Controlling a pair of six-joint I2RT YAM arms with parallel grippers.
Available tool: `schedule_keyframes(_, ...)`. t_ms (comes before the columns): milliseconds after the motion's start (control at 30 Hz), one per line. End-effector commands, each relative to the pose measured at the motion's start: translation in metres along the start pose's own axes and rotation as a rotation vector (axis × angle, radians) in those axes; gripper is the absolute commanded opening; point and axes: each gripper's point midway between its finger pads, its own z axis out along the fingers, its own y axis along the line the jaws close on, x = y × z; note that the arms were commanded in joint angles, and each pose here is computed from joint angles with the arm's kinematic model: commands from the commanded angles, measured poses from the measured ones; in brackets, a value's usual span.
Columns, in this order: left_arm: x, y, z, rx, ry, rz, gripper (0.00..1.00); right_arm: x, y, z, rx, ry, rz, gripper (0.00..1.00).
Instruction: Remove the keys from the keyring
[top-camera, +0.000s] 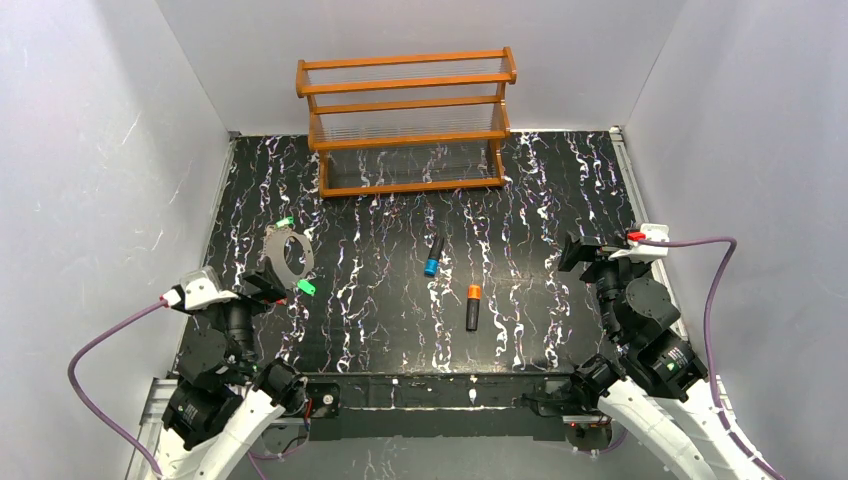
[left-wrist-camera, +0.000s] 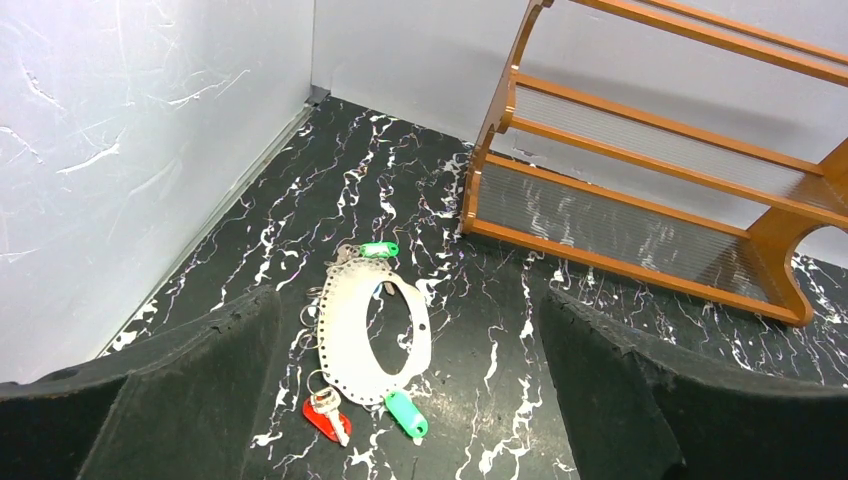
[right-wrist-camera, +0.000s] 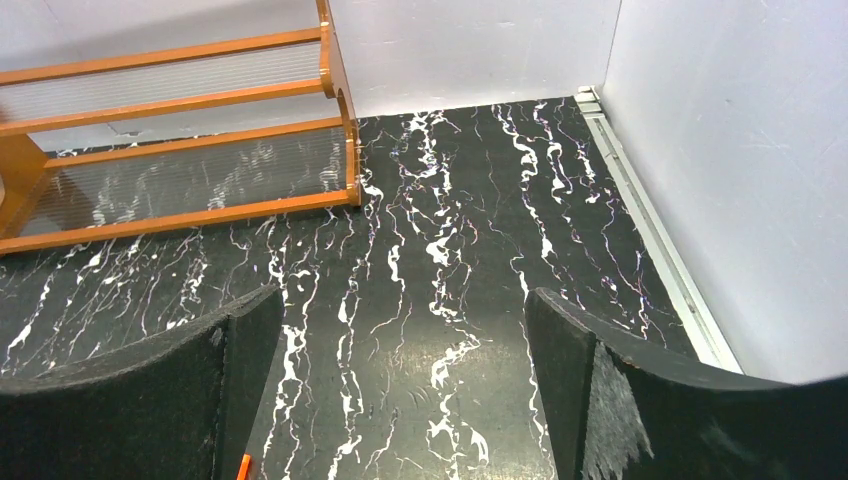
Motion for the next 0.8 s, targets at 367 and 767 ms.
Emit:
schedule_keyframes(367,0.013,-0.02,0.013,0.037,0.044,0.066,0.98,-0.011,0.009,0.003,-0.036,-0.027,0.027,0.99)
schedule_keyframes(767,0.074,-0.08,0.055,0.084,0.338,0.272,0.98,-0.018,0.014,-0.005,-0.082,-0.034,0.061,0.99)
